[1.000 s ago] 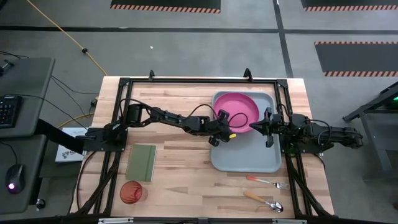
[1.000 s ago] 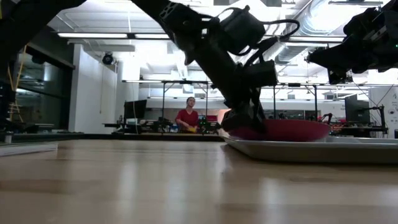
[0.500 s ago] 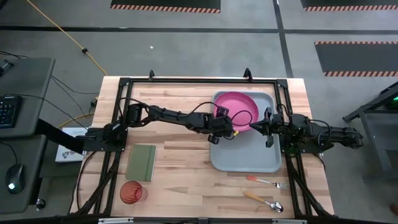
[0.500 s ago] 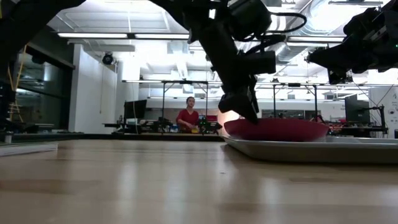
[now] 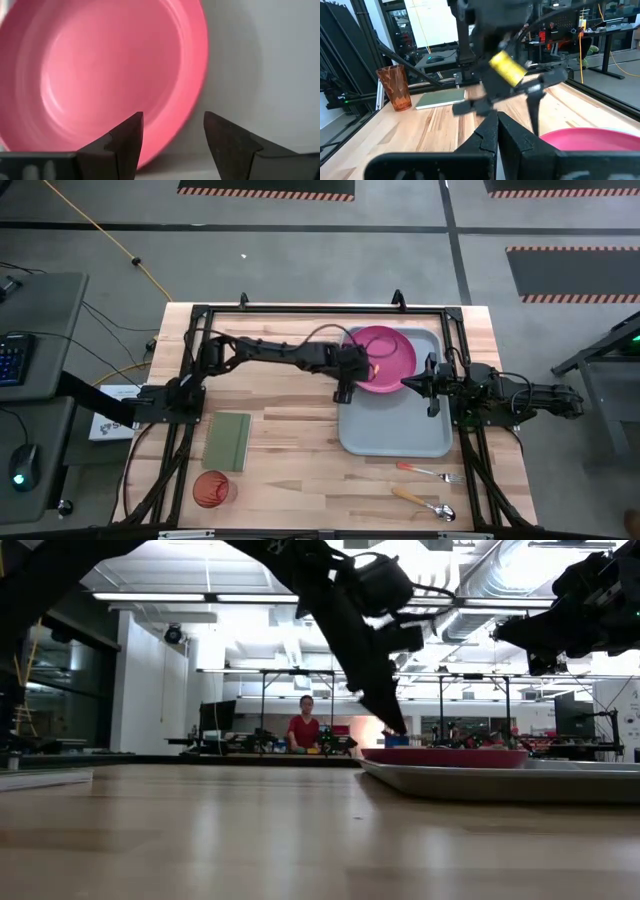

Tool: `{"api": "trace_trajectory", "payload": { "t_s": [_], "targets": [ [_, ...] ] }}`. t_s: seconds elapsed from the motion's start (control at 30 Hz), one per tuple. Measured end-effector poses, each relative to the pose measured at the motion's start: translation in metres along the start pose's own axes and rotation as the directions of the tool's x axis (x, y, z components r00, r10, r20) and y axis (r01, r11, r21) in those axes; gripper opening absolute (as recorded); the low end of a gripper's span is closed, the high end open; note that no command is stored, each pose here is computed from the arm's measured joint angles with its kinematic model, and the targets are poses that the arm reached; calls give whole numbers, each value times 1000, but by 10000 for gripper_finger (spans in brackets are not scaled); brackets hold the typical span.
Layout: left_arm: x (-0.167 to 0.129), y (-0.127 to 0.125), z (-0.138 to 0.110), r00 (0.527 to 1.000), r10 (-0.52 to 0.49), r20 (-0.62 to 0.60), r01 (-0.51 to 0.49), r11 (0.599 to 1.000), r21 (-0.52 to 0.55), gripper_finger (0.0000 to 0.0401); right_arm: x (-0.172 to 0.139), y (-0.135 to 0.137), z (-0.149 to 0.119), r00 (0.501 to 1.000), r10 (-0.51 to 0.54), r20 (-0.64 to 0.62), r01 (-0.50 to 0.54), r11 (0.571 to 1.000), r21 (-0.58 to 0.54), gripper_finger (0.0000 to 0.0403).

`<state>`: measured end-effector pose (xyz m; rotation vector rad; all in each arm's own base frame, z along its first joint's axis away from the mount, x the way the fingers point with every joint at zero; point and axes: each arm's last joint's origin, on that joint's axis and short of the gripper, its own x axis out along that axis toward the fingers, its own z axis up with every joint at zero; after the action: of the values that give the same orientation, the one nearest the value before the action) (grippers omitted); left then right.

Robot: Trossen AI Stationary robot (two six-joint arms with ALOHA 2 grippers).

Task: Pick and place plate/cup/fork/spoon on tray
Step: Put the pink plate on the light blue tray

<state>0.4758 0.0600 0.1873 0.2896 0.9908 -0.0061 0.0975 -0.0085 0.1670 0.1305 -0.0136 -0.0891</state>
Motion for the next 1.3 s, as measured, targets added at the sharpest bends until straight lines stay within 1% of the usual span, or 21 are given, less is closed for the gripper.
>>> {"api": "trace_trajectory", "payload": {
  "t_s": [0.07, 0.23, 0.37, 0.47, 0.57, 0.7, 0.77, 0.83, 0.9, 1.07, 1.3],
  "targets": [
    [-7, 7, 0, 999, -10, 34, 12, 999, -39, 200, 0, 0, 0, 1000, 0, 0, 0, 1000, 0, 0],
    [-25, 14, -5, 997, 24, 78, -19, 998, -64, 200, 0, 0, 0, 1000, 0, 0, 0, 1000, 0, 0],
    [-35, 25, -27, 996, 65, 57, -58, 991, -121, 187, 0, 0, 0, 1000, 0, 0, 0, 1000, 0, 0],
    [-40, 36, -47, 989, 128, 68, -112, 973, -200, 162, 0, 0, 0, 1000, 0, 0, 0, 1000, 0, 0],
    [-44, 44, -65, 977, 184, 105, -151, 952, -265, 127, 0, 0, 0, 1000, 0, 0, 0, 1000, 0, 0],
    [-40, 53, -88, 974, 217, 62, -185, 925, -331, 66, 0, 0, 0, 1000, 0, 0, 0, 1000, 0, 0],
    [-39, 56, -95, 978, 210, 21, -190, 919, -346, 30, 0, 0, 0, 1000, 0, 0, 0, 1000, 0, 0],
    [-35, 57, -99, 979, 202, -2, -190, 919, -345, 8, 0, 0, 0, 1000, 0, 0, 0, 1000, 0, 0],
    [-34, 54, -100, 982, 188, -18, -183, 925, -333, 9, 0, 0, 0, 1000, 0, 0, 0, 1000, 0, 0],
    [-35, 48, -92, 981, 192, 25, -174, 931, -321, 1, 0, 0, 0, 1000, 0, 0, 0, 1000, 0, 0],
    [-35, 48, -92, 981, 193, 26, -175, 933, -314, 1, 0, 0, 0, 1000, 0, -1, 0, 1000, 0, 0]
  ]
}}
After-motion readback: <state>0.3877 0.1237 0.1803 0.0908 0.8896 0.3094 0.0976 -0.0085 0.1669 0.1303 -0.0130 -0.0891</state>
